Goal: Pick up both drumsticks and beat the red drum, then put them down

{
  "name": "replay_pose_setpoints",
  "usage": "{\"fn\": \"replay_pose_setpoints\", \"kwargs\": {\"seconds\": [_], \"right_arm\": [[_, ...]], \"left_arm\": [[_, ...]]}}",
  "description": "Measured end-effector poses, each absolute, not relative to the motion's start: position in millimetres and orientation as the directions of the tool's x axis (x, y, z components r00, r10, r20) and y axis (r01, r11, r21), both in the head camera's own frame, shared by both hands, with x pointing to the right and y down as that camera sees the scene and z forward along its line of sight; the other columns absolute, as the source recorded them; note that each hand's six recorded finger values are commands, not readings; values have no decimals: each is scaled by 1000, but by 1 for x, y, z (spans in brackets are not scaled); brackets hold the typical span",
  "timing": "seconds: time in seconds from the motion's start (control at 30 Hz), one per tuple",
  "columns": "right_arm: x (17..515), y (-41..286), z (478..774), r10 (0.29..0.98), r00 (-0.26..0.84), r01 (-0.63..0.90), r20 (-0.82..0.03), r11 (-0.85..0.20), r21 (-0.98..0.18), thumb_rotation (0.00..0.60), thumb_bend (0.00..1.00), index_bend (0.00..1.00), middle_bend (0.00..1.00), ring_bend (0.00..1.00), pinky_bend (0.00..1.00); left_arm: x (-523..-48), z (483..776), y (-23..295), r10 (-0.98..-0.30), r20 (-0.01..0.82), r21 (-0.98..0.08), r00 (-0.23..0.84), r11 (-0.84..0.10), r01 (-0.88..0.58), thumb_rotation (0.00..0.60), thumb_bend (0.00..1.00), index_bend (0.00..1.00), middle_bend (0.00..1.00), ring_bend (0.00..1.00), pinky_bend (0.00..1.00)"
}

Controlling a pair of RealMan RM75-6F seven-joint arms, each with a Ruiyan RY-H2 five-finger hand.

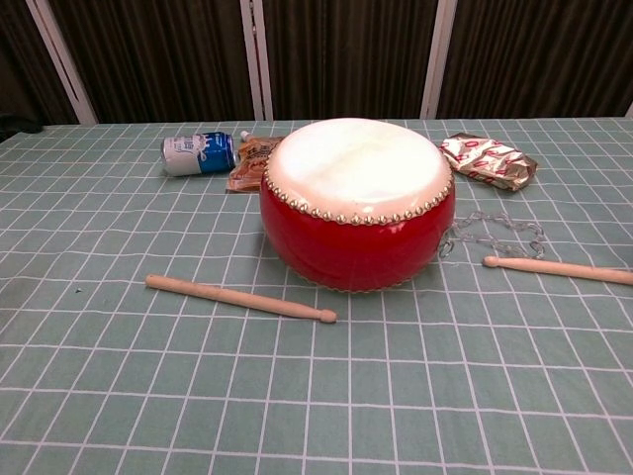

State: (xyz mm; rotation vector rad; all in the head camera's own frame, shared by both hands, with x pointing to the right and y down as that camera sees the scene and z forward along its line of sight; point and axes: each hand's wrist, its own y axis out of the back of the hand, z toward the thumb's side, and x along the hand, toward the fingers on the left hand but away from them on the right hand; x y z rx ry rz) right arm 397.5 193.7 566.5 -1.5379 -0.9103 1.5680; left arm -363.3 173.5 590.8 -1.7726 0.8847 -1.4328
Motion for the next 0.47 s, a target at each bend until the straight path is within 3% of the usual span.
{"fn": "replay_pose_setpoints", "kwargs": {"seconds": [0.27,0.47], "right_arm": [[417,212,532,959,36,55,-282,-284,-957,600,172,0,0,0,41],[427,228,536,965,47,64,-259,-262,-963,600,172,0,0,0,41]], "left_arm": [[-428,571,208,-878,465,-879,113,-473,-60,600,15,0,0,0,36],[-445,562,224,-892,440,-895,101,-445,-36,600,15,0,0,0,36]]}}
